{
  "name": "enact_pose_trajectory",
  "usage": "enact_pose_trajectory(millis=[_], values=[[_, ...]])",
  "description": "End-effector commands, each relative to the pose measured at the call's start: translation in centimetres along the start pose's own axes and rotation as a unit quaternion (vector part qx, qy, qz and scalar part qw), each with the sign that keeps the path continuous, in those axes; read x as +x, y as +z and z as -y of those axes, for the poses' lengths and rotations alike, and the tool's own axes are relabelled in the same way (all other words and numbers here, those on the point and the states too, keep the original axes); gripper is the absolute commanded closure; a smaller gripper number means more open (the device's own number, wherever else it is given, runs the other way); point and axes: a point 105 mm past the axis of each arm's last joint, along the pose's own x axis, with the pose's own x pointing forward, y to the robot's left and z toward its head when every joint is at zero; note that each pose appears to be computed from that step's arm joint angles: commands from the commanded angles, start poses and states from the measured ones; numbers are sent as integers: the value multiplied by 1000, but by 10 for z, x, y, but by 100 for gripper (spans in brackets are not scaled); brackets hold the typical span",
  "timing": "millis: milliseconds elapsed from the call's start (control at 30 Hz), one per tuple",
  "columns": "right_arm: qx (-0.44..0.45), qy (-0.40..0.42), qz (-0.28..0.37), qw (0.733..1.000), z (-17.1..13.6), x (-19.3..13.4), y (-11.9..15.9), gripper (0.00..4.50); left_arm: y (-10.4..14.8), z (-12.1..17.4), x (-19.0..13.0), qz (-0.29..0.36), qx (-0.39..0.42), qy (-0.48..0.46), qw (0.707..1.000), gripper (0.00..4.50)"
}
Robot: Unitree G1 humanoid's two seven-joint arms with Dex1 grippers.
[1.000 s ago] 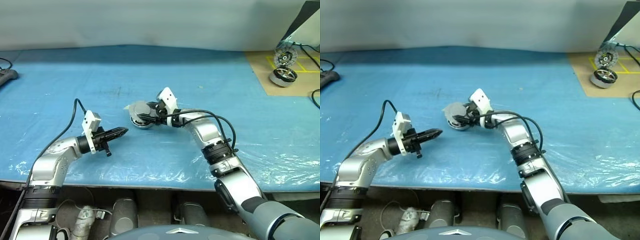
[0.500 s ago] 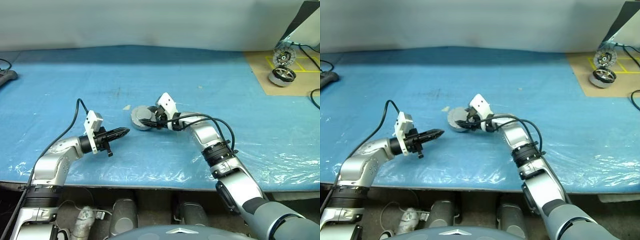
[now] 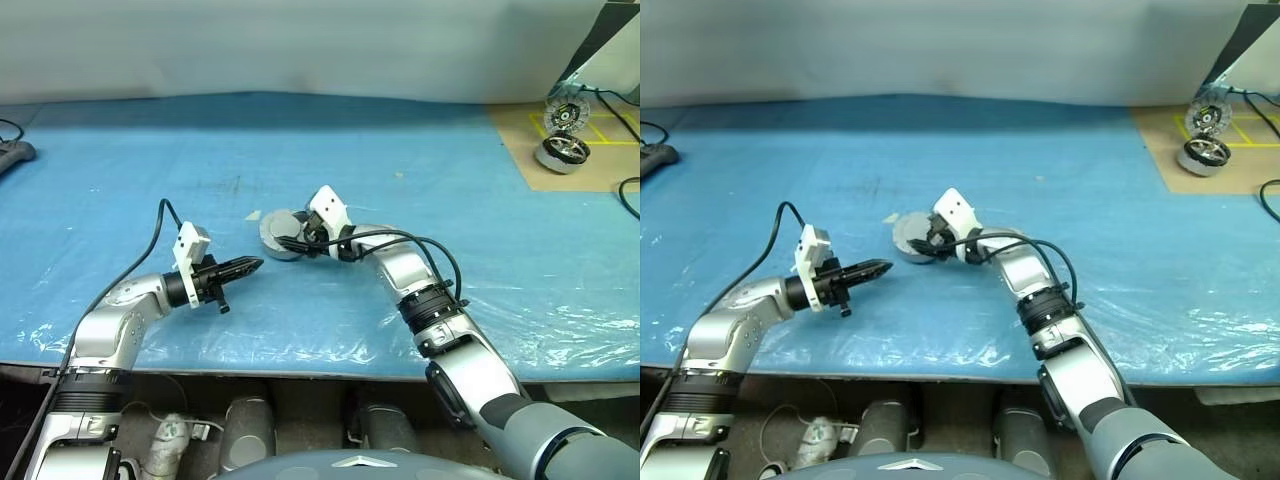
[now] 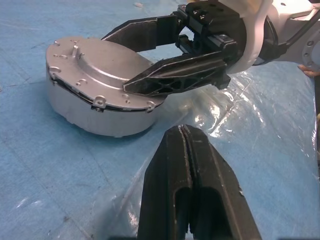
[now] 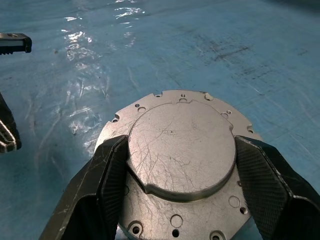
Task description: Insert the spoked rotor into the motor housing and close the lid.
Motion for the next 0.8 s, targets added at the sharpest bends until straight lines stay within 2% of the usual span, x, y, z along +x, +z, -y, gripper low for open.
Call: enact_pose_trajectory(millis=[33,333,400,500,600,800], values=[[2,1,-74,997,-6,0,-43,153,8,1,1,9,16,-5,1000,450],[-26,33,-133,990,-15,-16,-74,153,13,1,5,19,11,-6,1000,450],[-77,61,-176,980,-23,-29,-95,153,19,-1,8,30,7,-2,1000,450],[-70,94,-206,972,-35,-48,-115,153,22,-3,10,32,10,-1,999,450],[-53,139,-215,965,-52,-69,-121,153,20,-3,10,28,10,-2,1000,450],[-4,115,-198,973,-44,-77,-111,153,14,-1,17,16,11,-14,1000,450]])
